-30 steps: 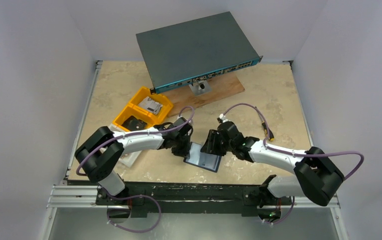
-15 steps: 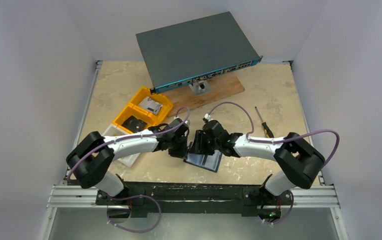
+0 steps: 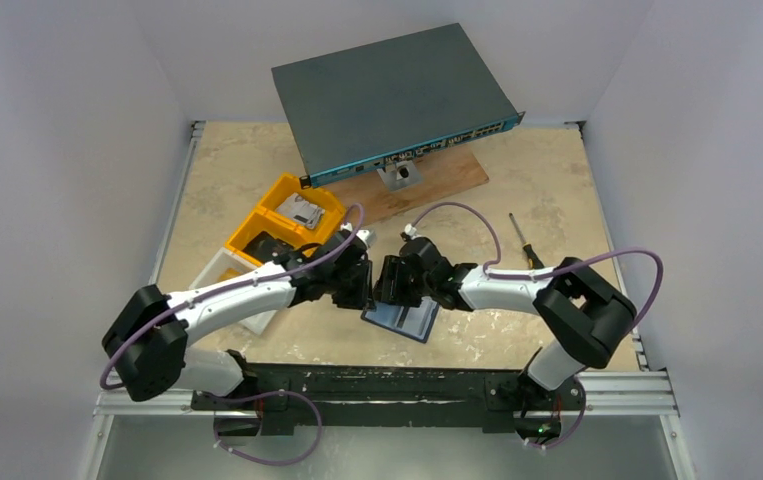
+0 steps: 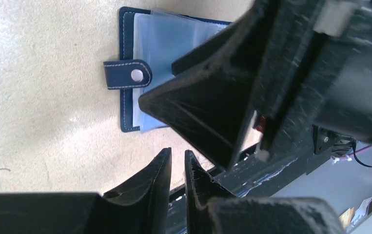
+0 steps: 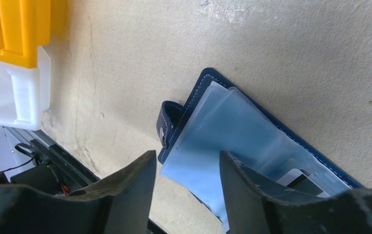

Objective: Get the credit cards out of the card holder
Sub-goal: Remove the credit card from the card holder.

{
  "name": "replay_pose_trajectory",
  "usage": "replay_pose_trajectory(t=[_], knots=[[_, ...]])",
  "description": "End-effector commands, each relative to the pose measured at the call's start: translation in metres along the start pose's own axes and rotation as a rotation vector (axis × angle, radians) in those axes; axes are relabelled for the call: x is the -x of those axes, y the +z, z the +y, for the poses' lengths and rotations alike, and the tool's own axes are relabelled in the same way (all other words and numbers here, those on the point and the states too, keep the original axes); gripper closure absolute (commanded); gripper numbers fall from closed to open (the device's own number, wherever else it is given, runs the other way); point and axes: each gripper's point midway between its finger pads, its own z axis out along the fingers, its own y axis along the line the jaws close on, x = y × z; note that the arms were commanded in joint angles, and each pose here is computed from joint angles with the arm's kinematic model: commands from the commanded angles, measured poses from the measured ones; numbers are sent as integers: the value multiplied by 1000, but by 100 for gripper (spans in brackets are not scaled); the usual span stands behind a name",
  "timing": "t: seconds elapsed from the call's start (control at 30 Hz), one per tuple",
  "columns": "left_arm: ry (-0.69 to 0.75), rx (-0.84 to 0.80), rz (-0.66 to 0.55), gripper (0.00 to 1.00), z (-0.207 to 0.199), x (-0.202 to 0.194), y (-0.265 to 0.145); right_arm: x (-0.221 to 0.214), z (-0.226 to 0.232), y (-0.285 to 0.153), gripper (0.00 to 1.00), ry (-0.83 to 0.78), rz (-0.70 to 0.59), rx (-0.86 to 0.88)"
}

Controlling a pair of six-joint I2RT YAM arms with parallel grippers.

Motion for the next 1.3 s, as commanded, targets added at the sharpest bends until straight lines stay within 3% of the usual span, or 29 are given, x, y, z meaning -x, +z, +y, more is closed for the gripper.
replay_pose_trajectory(t=[0.0, 0.4, 0.63, 0.93, 1.27], knots=[[-5, -35, -39, 86, -16, 21, 9, 13, 15, -16, 47, 19, -47, 39], [-58, 18, -66, 90, -9, 34, 53, 31, 7, -41, 44, 65, -129, 20], [-32, -3, -43, 86, -15, 37, 62, 30, -17, -61, 44, 66, -172, -76], [7, -128, -6, 80, -42, 37, 60, 13, -69, -79, 67, 40, -190, -247], [28, -168, 61, 78, -47, 27, 71, 9, -83, -74, 79, 25, -175, -305]])
